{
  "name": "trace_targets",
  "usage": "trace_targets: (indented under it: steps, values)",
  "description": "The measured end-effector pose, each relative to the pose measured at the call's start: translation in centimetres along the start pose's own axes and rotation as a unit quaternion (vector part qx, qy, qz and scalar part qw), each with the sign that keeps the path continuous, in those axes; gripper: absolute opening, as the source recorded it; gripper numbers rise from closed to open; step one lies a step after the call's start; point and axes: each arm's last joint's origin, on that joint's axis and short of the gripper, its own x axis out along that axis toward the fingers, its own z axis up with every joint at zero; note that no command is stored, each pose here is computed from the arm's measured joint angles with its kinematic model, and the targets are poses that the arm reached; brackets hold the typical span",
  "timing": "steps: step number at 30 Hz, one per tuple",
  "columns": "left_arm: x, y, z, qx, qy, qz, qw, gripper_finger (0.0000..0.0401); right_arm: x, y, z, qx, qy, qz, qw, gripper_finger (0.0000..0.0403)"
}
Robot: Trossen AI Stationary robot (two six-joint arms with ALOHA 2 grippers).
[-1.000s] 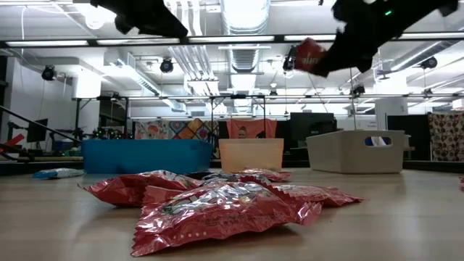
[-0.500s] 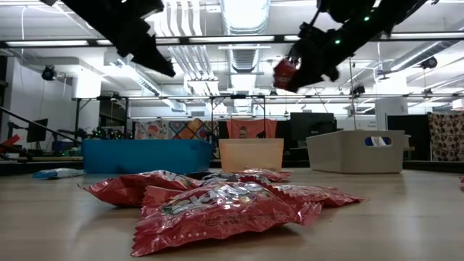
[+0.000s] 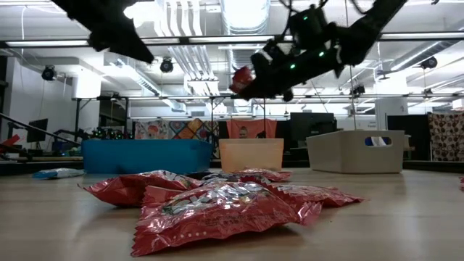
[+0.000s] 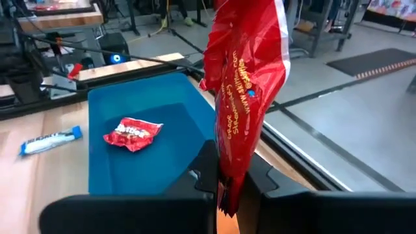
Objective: Sort candy
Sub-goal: Put the red candy into the blue bin, then put the white chocolate bar into the orange bin
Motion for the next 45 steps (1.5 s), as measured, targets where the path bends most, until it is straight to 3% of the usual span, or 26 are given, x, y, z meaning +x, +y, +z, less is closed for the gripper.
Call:
trace_targets:
  steps: [4,9,17,25,31,36,40,45]
  values:
    - [-1.0,1.1,-0.7,-0.049,0.025,0.011,0.998,0.0038,2.8,0.4,-0.5,0.004,0.008,0.005,1.0,0.0015]
    - [-1.4,1.6,-1.7,-0.101,0.065,0.025,0.992,0.0038,5.8,1.8,-0.1,0.01,0.002,0.049,0.999,0.0015]
    - [-1.3,0.9,-2.3,-0.105,0.088,0.025,0.99,0.0038,9.9,3.5,-0.6,-0.002,0.032,0.059,0.998,0.002]
    - [-2.1,0.5,-2.4,-0.111,0.081,0.003,0.991,0.0039,12.0,3.7,-2.1,0.021,0.075,0.051,0.996,0.0103]
    - [-2.0,0.3,-2.6,-0.123,0.097,-0.004,0.988,0.0039,11.7,3.7,-2.1,0.02,0.093,0.049,0.994,0.0183]
    - [-1.7,-0.1,-3.3,-0.156,0.15,-0.02,0.976,0.0039,10.3,3.6,0.0,0.007,0.105,0.049,0.993,0.0222]
    - [-1.3,-0.4,-4.2,-0.192,0.216,-0.012,0.957,0.0039,8.6,3.6,1.6,-0.009,0.131,0.051,0.99,0.0238]
    - [-0.3,-1.1,-5.9,-0.223,0.302,0.041,0.926,0.0039,6.1,4.6,3.5,-0.036,0.15,0.067,0.986,0.0248]
